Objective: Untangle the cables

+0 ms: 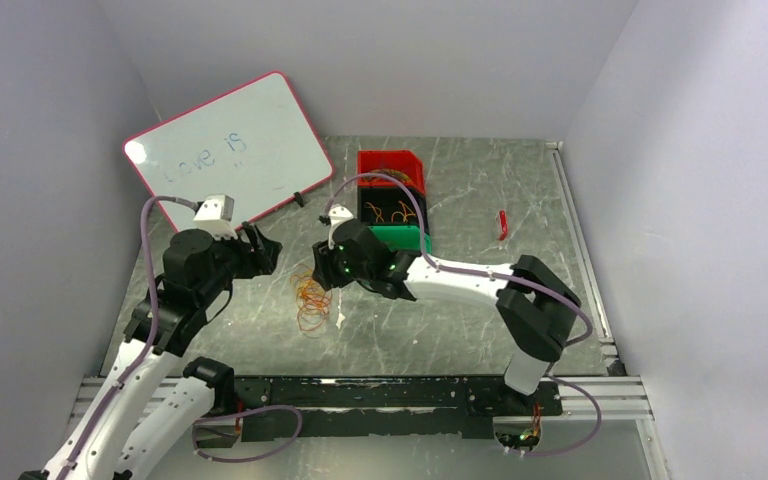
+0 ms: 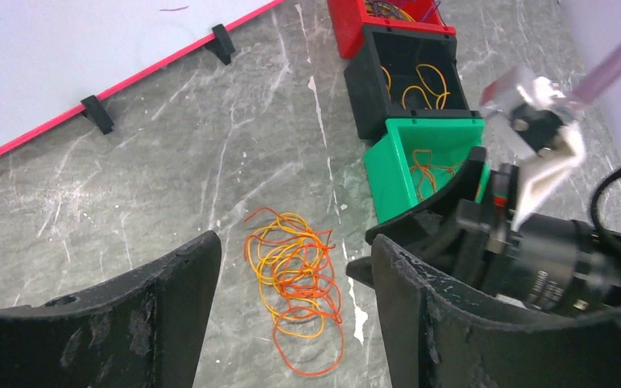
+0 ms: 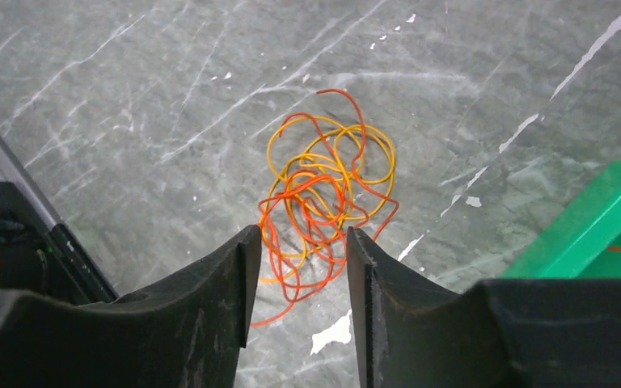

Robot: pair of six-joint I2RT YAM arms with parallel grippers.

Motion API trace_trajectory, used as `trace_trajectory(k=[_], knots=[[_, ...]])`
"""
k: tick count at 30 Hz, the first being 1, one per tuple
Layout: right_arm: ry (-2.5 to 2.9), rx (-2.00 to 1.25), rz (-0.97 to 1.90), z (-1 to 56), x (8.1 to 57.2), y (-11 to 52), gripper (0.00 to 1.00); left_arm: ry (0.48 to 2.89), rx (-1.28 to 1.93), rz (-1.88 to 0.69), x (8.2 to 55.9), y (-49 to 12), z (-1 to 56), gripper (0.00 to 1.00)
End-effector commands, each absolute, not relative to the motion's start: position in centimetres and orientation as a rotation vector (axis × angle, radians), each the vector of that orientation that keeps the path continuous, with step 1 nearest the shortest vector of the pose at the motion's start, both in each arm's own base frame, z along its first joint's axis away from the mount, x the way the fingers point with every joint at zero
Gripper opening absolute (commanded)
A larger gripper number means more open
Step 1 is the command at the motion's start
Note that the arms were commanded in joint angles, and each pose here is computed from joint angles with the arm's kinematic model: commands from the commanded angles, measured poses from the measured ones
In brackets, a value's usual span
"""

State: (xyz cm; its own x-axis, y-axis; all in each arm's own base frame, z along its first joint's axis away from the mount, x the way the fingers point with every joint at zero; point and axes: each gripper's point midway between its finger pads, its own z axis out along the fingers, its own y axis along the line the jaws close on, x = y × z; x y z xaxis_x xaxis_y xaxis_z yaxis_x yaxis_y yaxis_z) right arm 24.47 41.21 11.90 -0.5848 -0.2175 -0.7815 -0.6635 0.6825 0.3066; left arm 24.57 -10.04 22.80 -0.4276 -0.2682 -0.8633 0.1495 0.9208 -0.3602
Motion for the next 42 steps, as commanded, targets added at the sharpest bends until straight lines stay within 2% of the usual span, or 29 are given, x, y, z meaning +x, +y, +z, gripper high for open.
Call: trace_trajectory(k=[1, 7, 18, 22, 27, 30, 36, 42], knots=[[2.146, -0.502, 0.807, 12.1, 26.1, 42.6, 0.45, 1.957, -0.065, -0.492, 24.3, -10.3, 22.9, 0.73], [2.167, -0.400, 0.770, 10.1, 27.2, 42.6, 0.38, 1.955, -0.056, -0.500, 24.2, -10.5, 23.0, 0.72], [2.216, -0.437, 0.707, 7.6, 27.6, 43.0, 0.32, 1.952, -0.049, -0.504, 24.1, -10.5, 22.9, 0.73], [2.221, -0.444, 0.695, 7.3, 27.7, 42.9, 0.26, 1.953, -0.048, -0.503, 24.1, -10.5, 22.8, 0.73], [2.214, -0.455, 0.703, 7.6, 27.4, 42.8, 0.11, 1.952, -0.049, -0.500, 24.2, -10.5, 22.8, 0.73], [2.187, -0.460, 0.694, 8.5, 27.6, 42.4, 0.00, 1.952, -0.054, -0.499, 24.2, -10.4, 22.7, 0.73], [2.080, -0.503, 0.684, 12.7, 28.0, 41.9, 0.00, 1.941, -0.069, -0.495, 24.2, -10.2, 23.0, 0.74], [1.963, -0.579, 0.714, 19.0, 27.5, 41.5, 0.00, 1.870, -0.006, -0.570, 23.8, -11.3, 24.4, 0.79]])
